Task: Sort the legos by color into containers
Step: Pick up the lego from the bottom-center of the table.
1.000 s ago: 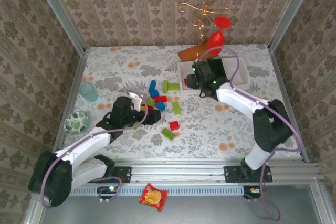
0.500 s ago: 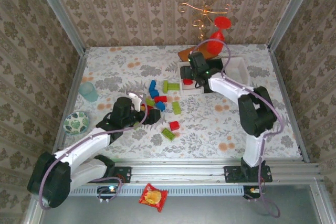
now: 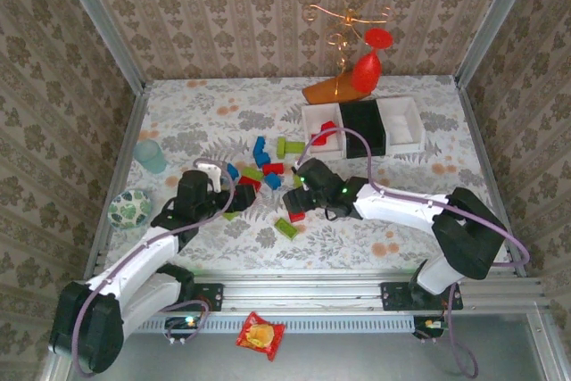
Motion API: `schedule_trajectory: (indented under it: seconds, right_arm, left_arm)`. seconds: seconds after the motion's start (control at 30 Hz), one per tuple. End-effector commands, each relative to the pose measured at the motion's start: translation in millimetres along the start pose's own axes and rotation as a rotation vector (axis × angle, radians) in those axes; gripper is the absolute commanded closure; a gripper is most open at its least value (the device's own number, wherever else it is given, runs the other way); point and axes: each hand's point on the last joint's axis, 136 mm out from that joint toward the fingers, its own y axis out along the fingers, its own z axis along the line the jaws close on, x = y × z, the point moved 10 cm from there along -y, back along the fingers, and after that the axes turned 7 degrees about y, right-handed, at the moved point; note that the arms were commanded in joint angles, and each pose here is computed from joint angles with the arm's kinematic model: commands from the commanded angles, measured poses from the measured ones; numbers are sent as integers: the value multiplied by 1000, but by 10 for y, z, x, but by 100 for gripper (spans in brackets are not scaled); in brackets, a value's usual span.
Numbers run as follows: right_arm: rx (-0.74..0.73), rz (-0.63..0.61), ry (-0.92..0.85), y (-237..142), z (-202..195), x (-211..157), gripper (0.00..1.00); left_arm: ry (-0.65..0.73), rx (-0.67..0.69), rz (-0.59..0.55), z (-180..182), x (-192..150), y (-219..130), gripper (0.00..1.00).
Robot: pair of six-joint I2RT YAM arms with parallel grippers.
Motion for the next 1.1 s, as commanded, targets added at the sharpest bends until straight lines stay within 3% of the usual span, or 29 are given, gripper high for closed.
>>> schedule_trajectory:
  seconds: [0.0,0.37,0.63,0.9,1.07]
  right_arm:
    - [-6,79,43,26,68,-176,17]
    - [-70,144,45,311,139,-233,22]
    - [-174,170,72,368,-64,-270,35]
    - [-146,158,32,522,-29,-259,43]
    - [-168,112,-12,399,-38,-123,52]
  left_arm:
    - [-68,-59,66,9,-117,-31,0]
    - [-71,-68,57,-4,-136,-122,0]
    - [-67,-42,45,18,-152,-134,0]
    - [-63,-25,40,37,-156,-116,0]
    - [-68,-42,38,20,-122,-96,0]
